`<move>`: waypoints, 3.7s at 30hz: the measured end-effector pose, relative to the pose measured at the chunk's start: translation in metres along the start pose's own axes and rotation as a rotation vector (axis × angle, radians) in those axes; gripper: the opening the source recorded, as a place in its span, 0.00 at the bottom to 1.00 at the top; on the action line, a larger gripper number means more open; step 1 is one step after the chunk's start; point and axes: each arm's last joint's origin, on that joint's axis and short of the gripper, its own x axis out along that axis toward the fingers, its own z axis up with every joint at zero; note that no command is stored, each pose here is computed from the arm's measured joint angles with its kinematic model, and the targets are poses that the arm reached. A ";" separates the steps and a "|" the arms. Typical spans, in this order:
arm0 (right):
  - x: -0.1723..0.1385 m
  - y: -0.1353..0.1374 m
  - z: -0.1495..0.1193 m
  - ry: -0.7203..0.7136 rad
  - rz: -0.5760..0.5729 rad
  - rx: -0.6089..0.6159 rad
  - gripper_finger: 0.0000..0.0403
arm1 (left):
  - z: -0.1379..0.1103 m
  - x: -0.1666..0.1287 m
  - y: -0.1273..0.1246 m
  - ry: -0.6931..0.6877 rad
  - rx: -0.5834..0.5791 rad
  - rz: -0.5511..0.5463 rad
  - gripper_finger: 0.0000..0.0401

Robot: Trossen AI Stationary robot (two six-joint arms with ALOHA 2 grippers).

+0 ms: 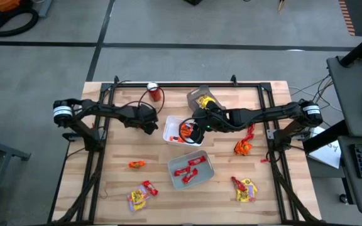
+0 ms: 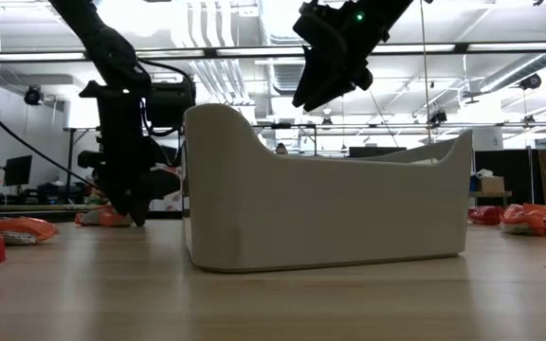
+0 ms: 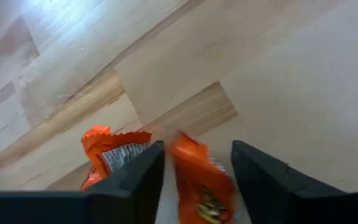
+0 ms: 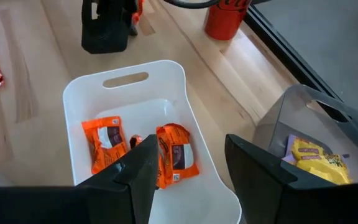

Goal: Sort candy
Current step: Put the orange chocolate pack into the white bin, then put the red chocolate pack into the gray bin

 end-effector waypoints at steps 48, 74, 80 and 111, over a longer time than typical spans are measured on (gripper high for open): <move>-0.020 0.025 -0.042 0.082 0.098 -0.053 0.44 | 0.028 -0.091 -0.088 -0.773 0.320 -0.811 0.02; -0.016 0.025 -0.046 0.072 0.096 -0.031 0.44 | 0.034 -0.092 -0.097 -0.622 0.392 -0.734 0.33; -0.017 0.023 -0.050 0.119 0.082 -0.017 0.44 | 0.026 -0.110 -0.082 -0.585 0.423 -0.727 0.35; -0.070 0.049 -0.106 0.941 0.201 0.338 0.44 | -0.018 -0.161 -0.040 -0.598 0.535 -0.798 0.33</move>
